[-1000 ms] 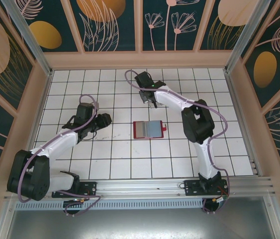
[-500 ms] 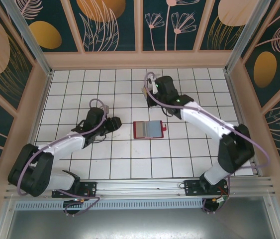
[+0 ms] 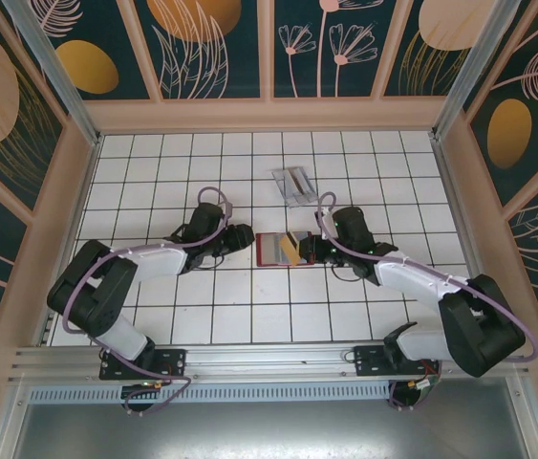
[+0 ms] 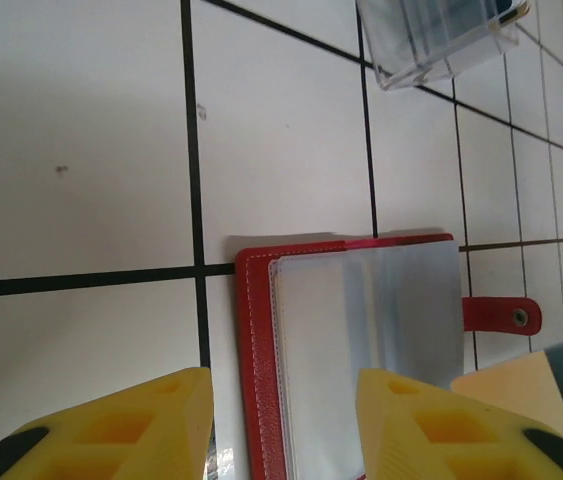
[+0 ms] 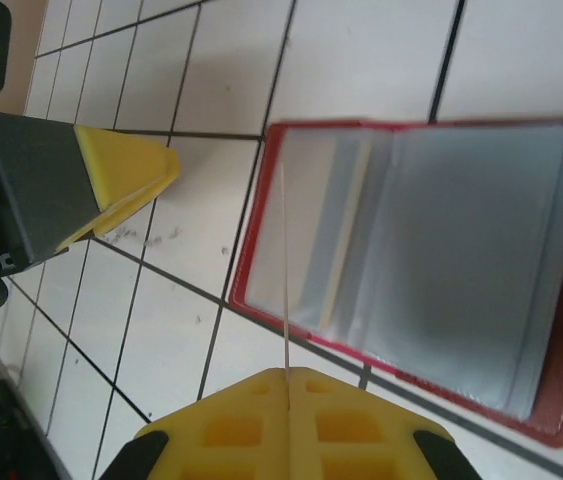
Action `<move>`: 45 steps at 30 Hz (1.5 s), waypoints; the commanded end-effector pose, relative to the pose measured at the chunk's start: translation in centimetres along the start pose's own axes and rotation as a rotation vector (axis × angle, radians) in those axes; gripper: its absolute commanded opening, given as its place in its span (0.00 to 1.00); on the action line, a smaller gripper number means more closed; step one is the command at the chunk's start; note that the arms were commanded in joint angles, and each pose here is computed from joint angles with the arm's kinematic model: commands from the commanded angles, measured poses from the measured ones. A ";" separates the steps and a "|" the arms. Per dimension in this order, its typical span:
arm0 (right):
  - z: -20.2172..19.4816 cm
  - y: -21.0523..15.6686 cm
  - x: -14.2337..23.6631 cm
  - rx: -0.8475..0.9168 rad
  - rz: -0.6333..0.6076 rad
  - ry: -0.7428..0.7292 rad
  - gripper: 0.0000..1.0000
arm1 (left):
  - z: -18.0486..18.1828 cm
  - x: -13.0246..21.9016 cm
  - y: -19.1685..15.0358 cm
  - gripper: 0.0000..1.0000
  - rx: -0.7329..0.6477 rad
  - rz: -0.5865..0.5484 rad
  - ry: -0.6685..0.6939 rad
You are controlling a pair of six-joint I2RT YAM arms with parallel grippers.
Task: Put the credit cards into the card holder
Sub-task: Insert the credit card into the card slot.
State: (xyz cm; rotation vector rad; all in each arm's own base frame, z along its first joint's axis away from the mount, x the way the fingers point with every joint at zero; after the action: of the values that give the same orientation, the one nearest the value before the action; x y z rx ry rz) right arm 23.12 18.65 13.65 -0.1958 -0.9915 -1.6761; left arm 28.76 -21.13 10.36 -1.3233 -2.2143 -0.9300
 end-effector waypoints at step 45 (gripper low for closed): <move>-5.9 0.0 -3.4 -0.226 0.072 0.245 0.00 | 0.9 -2.1 -1.6 0.32 -0.005 0.066 0.070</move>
State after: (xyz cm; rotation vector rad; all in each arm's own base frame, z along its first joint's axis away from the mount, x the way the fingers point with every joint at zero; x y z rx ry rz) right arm 25.90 16.66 7.74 -0.2111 -0.6313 -1.7060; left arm 28.48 -22.03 8.02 -1.3246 -2.1203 -0.9477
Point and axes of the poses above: each hand's point on the last joint's axis, 136 mm out from that joint toward the fingers, its own x axis back along the fingers, its own z axis along the line the jaws close on, y = z × x, the point moved 7 cm from there along x, back along the fingers, and after that the axes turned 4 degrees about x, right-handed, at the moved point
